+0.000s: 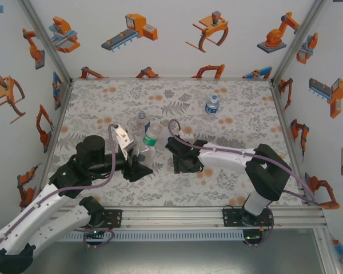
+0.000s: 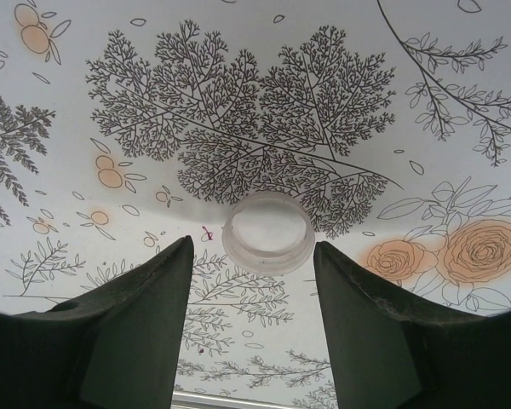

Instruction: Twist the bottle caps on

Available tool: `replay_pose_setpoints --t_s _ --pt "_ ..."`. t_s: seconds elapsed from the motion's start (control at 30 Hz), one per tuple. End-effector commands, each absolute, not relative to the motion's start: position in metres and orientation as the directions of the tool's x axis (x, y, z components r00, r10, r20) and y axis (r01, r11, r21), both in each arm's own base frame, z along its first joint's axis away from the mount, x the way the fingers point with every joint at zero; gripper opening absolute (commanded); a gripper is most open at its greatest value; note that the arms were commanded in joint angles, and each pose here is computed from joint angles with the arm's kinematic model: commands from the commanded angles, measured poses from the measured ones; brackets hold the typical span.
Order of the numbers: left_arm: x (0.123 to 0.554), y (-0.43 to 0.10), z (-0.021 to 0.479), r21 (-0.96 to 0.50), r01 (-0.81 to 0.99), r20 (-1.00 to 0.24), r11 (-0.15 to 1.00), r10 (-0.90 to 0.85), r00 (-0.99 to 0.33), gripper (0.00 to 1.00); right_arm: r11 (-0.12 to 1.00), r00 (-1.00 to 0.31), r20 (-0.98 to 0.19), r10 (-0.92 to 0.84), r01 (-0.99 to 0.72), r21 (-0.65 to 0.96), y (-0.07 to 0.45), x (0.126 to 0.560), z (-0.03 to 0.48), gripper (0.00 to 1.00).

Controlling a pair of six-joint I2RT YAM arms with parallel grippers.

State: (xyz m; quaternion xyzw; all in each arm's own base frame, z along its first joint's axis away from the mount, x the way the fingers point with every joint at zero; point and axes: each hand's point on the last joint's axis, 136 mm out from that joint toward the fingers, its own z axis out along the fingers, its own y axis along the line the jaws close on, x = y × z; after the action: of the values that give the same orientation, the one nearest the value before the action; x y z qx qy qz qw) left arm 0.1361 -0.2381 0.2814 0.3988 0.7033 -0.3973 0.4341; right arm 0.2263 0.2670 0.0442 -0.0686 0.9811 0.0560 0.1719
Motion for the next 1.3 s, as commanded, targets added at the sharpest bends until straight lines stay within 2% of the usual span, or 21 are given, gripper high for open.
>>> replay_pose_setpoints --t_s 0.0,0.57,1.27 --pt "0.137 -0.24 0.289 -0.206 0.912 -0.938 0.355 0.195 -0.287 0.0 0.986 -0.937 -0.332 -0.109 -0.143 0.08 0.263 0.226 0.038 0.54" --pt "0.137 -0.241 0.29 -0.204 0.914 -0.939 0.35 0.195 -0.284 0.0 0.981 -0.92 -0.381 -0.096 -0.152 0.119 0.27 0.233 0.06 0.51" --pt "0.137 -0.241 0.289 -0.205 0.914 -0.938 0.35 0.197 -0.286 0.0 0.981 -0.93 -0.354 -0.101 -0.153 0.122 0.271 0.229 0.048 0.5"
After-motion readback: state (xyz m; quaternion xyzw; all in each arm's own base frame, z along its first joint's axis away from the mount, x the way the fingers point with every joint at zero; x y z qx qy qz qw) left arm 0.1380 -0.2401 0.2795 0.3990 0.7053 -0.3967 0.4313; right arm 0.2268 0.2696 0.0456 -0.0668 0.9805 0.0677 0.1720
